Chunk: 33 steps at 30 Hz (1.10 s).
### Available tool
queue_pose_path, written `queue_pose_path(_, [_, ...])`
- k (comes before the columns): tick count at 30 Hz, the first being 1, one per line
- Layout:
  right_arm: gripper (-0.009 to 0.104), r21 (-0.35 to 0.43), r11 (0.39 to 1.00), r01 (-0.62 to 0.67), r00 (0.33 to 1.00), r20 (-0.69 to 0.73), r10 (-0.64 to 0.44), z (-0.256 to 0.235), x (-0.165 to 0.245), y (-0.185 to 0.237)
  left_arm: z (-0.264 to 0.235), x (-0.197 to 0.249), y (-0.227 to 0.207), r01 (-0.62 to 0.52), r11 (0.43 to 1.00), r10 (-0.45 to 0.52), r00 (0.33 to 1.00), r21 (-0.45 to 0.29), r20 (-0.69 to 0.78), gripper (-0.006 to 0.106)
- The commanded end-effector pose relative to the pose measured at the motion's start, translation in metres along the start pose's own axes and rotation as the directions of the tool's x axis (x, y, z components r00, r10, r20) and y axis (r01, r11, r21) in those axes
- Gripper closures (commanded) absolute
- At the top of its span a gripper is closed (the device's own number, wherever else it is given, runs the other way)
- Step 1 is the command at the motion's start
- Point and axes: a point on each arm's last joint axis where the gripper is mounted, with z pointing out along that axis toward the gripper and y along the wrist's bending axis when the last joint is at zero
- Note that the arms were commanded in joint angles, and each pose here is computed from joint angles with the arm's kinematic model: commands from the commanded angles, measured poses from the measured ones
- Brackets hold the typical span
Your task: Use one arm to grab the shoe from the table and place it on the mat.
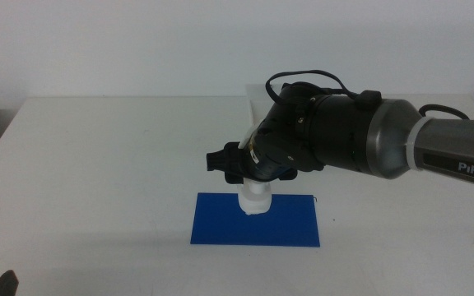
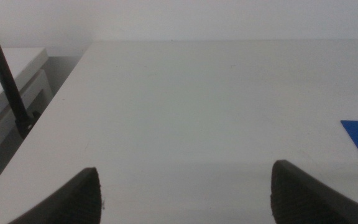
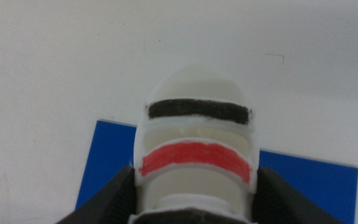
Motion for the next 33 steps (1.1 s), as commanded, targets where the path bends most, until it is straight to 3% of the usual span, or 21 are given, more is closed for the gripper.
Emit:
queue_pose_path(1, [0.099,-0.078,0.997,0.008,0.994,0.114,0.001,-0.0287,-0.0224,0.006,-0.0006,-0.0054,0.0002,0.012,1.0,-0.012,0.996,0.002,0.087,0.007])
queue_pose_path(7, [0.099,-0.06,0.997,0.042,0.992,0.118,-0.034,-0.0286,-0.0225,0.0048,-0.0006,-0.0054,0.0002,0.012,1.0,-0.012,0.996,0.002,0.087,0.007])
queue_pose_path(10, [0.099,-0.029,0.988,0.152,0.982,0.115,-0.147,-0.0284,-0.022,0.0031,-0.0006,-0.0054,0.0002,0.012,1.0,-0.012,0.996,0.002,0.087,0.007])
queue_pose_path(13, [0.099,-0.002,0.943,0.332,0.936,0.121,-0.329,-0.0285,-0.0224,0.0028,-0.0006,-0.0054,0.0002,0.012,1.0,-0.012,0.996,0.002,0.087,0.007])
queue_pose_path(18, [0.099,0.039,0.77,0.636,0.763,0.115,-0.636,-0.0285,-0.0224,0.0029,-0.0006,-0.0054,0.0002,0.012,1.0,-0.012,0.996,0.002,0.087,0.007])
queue_pose_path(21, [0.099,0.052,0.656,0.753,0.649,0.107,-0.753,-0.0285,-0.0218,0.0035,-0.0006,-0.0054,0.0002,0.012,1.0,-0.012,0.996,0.002,0.087,0.007])
queue_pose_path(28, [0.099,0.039,0.52,0.853,0.515,0.102,-0.851,-0.0289,-0.0196,0.0054,-0.0006,-0.0054,0.0002,0.012,1.0,-0.012,0.996,0.002,0.087,0.007])
queue_pose_path(33, [0.099,0.012,0.322,0.947,0.319,0.098,-0.943,-0.0284,-0.0166,0.0062,-0.0006,-0.0054,0.0002,0.012,1.0,-0.012,0.996,0.002,0.087,0.007])
